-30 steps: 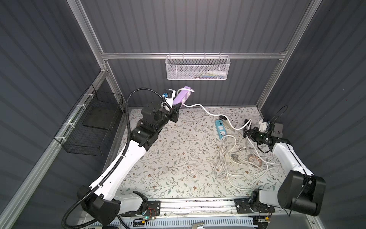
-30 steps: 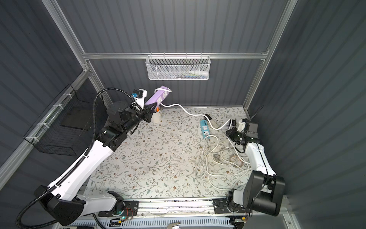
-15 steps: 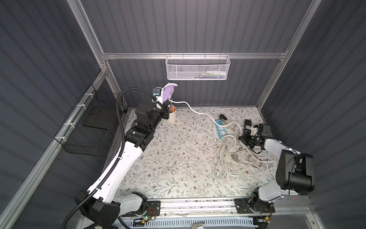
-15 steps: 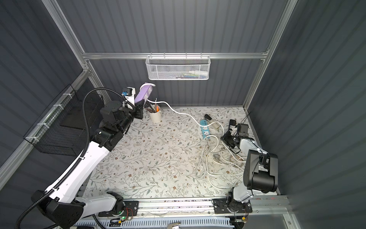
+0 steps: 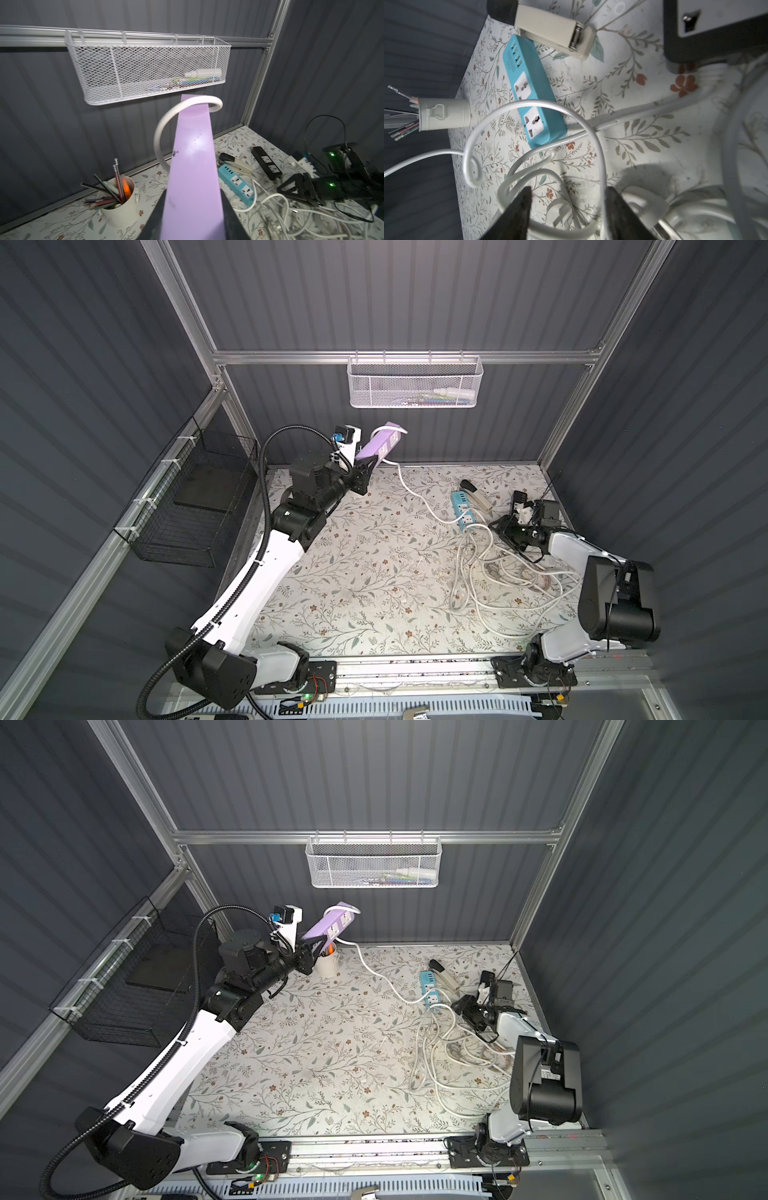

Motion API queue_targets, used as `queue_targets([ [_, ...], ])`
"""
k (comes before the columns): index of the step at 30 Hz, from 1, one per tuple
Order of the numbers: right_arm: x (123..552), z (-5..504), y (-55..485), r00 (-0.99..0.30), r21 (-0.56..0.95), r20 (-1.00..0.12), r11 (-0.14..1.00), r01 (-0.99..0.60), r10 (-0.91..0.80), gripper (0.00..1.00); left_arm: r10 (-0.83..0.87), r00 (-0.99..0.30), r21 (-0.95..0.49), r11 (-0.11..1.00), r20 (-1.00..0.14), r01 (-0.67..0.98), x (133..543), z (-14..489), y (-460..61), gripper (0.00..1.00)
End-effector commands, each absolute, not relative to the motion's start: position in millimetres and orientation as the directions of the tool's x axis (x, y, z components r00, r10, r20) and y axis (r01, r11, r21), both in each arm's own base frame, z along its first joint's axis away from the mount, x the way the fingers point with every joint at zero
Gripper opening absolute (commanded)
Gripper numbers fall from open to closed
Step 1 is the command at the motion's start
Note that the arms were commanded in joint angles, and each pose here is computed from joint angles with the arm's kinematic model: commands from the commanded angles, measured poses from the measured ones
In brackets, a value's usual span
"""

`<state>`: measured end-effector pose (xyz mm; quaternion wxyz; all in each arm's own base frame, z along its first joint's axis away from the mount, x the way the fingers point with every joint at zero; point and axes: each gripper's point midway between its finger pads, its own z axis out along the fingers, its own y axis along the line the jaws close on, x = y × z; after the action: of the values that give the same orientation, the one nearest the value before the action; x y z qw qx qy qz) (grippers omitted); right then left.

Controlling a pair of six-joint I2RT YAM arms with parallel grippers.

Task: Unwrap the cord wrapped around the power strip
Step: Unwrap the power cord from the power strip.

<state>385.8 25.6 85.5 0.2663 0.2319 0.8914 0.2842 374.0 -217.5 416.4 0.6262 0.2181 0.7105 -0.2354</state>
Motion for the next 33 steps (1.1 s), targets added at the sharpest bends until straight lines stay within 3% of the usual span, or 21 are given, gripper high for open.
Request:
queue_targets([
  [1, 385, 110, 26, -0.742, 0.613, -0.409, 0.762, 0.207, 0.531, 0.72, -0.07, -0.051, -0.085, 0.692, -0.996, 0.716, 357, 455, -235, 0.0],
  [5, 390, 162, 34, -0.695, 0.621, -0.53, 0.781, 0.072, 0.486, 0.83, -0.094, -0.088, -0.127, 0.584, -0.992, 0.801, 347, 457, -254, 0.0],
  [10, 397, 246, 78, -0.596, 0.61, -0.71, 0.751, -0.253, 0.376, 0.99, -0.14, -0.119, -0.172, 0.479, -0.983, 0.861, 336, 471, -267, 0.0],
  [14, 396, 297, 124, -0.485, 0.56, -0.814, 0.657, -0.505, 0.321, 0.99, -0.15, -0.148, -0.197, 0.402, -0.978, 0.894, 326, 478, -277, 0.0],
  [20, 406, 345, 169, -0.335, 0.461, -0.884, 0.496, -0.736, 0.325, 0.99, -0.136, -0.185, -0.219, 0.307, -0.973, 0.926, 311, 480, -294, 0.0],
  [25, 403, 360, 201, -0.21, 0.323, -0.933, 0.426, -0.845, 0.291, 0.99, -0.122, -0.216, -0.24, 0.242, -0.969, 0.94, 300, 479, -308, 0.0],
  [33, 396, 362, 229, -0.174, 0.263, -0.949, 0.352, -0.898, 0.264, 0.99, -0.127, -0.263, -0.281, 0.152, -0.956, 0.948, 294, 480, -319, 0.0],
])
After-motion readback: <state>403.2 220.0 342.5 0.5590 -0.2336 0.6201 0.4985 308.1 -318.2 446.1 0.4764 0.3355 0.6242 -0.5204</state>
